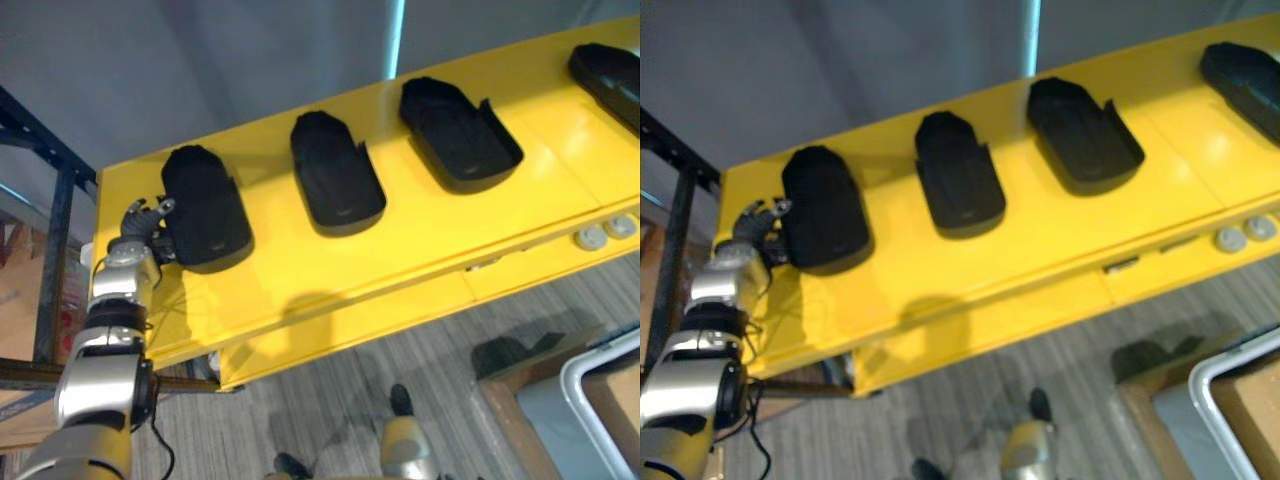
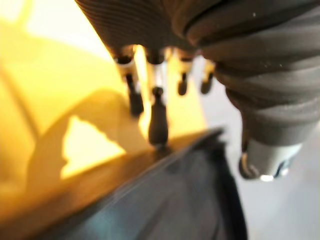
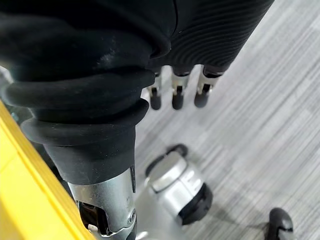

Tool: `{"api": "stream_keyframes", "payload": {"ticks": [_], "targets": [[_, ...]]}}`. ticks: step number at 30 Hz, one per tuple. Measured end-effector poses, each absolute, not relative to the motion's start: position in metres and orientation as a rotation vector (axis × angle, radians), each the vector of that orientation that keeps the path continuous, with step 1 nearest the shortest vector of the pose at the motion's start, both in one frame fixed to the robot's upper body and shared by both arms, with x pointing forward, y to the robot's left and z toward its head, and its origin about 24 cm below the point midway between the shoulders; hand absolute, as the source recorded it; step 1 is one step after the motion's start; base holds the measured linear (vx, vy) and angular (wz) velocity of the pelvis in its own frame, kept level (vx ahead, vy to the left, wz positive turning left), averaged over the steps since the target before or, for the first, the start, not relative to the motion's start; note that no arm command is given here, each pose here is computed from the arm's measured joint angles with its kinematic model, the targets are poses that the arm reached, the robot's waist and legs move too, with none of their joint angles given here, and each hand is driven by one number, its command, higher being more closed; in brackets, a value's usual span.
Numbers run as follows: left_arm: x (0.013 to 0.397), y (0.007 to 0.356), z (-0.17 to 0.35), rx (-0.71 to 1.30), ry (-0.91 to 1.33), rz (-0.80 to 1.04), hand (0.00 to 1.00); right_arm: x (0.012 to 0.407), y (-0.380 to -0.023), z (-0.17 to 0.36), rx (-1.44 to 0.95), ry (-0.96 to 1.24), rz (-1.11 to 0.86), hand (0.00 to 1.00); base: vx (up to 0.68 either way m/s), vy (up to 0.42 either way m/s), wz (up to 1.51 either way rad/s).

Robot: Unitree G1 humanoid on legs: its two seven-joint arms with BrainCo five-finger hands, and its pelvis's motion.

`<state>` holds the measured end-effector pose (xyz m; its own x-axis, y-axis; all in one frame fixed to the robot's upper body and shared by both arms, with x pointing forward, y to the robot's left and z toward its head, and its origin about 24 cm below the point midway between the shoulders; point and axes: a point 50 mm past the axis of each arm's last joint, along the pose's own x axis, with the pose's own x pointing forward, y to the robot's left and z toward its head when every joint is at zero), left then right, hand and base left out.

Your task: Walk over and take plastic housings, then place them on the shelf

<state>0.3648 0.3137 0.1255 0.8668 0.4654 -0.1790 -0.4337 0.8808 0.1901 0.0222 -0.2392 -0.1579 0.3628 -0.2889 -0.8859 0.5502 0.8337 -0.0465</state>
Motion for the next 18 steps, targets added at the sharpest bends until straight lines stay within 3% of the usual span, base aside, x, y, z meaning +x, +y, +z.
{"api": "stream_keyframes", "payload": {"ticks": [13,15,18], "targets": [[0.37,0.321,0.156,0.471,0.192,0.494,0.0,0.016,-0.241,-0.158,0.277,1.062,-0.633,0.0,-0.01,-0.017,0.13],[0.369,0.325,0.175,0.511,0.117,0.505,0.0,0.021,-0.243,-0.156,0.258,1.018,-0.656,0.0,-0.01,-0.019,0.28],[0.369,0.307,0.233,0.501,-0.213,0.461,0.0,0.032,-0.246,-0.152,0.236,0.95,-0.699,0.0,0.01,-0.015,0.23]]}}
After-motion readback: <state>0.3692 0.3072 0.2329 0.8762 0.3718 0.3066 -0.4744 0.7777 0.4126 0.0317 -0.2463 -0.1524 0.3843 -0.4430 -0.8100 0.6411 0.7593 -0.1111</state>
